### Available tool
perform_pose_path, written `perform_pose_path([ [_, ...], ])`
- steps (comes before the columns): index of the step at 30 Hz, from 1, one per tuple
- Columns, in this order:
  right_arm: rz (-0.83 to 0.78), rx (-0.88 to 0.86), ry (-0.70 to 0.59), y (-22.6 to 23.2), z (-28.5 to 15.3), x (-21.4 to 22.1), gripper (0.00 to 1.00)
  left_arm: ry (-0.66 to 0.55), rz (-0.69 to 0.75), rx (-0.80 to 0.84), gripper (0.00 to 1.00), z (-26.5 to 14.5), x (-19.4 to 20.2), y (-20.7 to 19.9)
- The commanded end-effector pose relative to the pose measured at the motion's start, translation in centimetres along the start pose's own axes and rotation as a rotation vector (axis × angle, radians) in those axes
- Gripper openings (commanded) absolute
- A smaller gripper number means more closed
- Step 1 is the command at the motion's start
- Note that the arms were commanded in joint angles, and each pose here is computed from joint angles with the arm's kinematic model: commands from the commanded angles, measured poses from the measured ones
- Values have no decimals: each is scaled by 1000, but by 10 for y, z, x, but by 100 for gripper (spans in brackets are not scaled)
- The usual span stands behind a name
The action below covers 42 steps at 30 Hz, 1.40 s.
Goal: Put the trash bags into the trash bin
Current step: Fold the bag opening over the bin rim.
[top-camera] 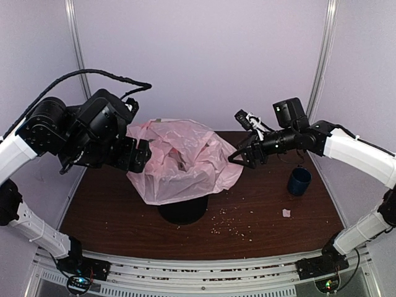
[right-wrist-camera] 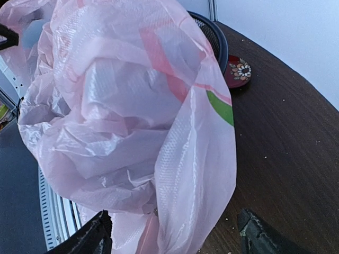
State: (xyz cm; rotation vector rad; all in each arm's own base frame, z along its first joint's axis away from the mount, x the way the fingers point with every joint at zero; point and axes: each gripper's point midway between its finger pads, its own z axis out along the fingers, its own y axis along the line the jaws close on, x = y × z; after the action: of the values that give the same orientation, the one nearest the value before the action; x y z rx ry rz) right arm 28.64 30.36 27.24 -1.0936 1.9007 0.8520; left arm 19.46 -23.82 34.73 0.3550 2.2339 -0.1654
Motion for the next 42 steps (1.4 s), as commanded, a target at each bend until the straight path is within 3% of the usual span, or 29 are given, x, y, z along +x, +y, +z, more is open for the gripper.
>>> perform_pose_path([
  [1,54,-33,85,-2,17,29,81,24,-42,-108,77,11,12,35],
  [3,58,-67,88,2,20,31,72,7,-43,-145,67,14,12,45],
  [5,50,-83,65,3,21,26,51,-43,-34,-155,51,19,2,50],
  [7,45,-79,25,1,22,14,21,-90,-19,-153,28,31,-12,54],
  [9,40,-84,-4,-3,23,1,5,-108,-12,-138,3,56,-23,59],
  [10,40,-88,-11,-5,25,-4,1,-108,-10,-132,0,72,-27,62],
  [16,94,-114,44,-24,51,-2,0,-126,-32,-175,0,142,-50,87],
  [25,253,-223,258,-44,116,68,0,-89,-34,41,0,231,-23,51],
  [30,267,-290,269,-38,125,80,0,-182,-24,257,0,234,-19,15],
  [34,253,-357,255,-26,122,80,0,-330,6,427,0,211,-44,-10],
  [37,227,-353,227,-22,115,73,0,-390,-73,358,0,201,-68,8],
  [42,211,-336,209,-22,109,68,0,-333,-229,244,0,212,-79,63],
])
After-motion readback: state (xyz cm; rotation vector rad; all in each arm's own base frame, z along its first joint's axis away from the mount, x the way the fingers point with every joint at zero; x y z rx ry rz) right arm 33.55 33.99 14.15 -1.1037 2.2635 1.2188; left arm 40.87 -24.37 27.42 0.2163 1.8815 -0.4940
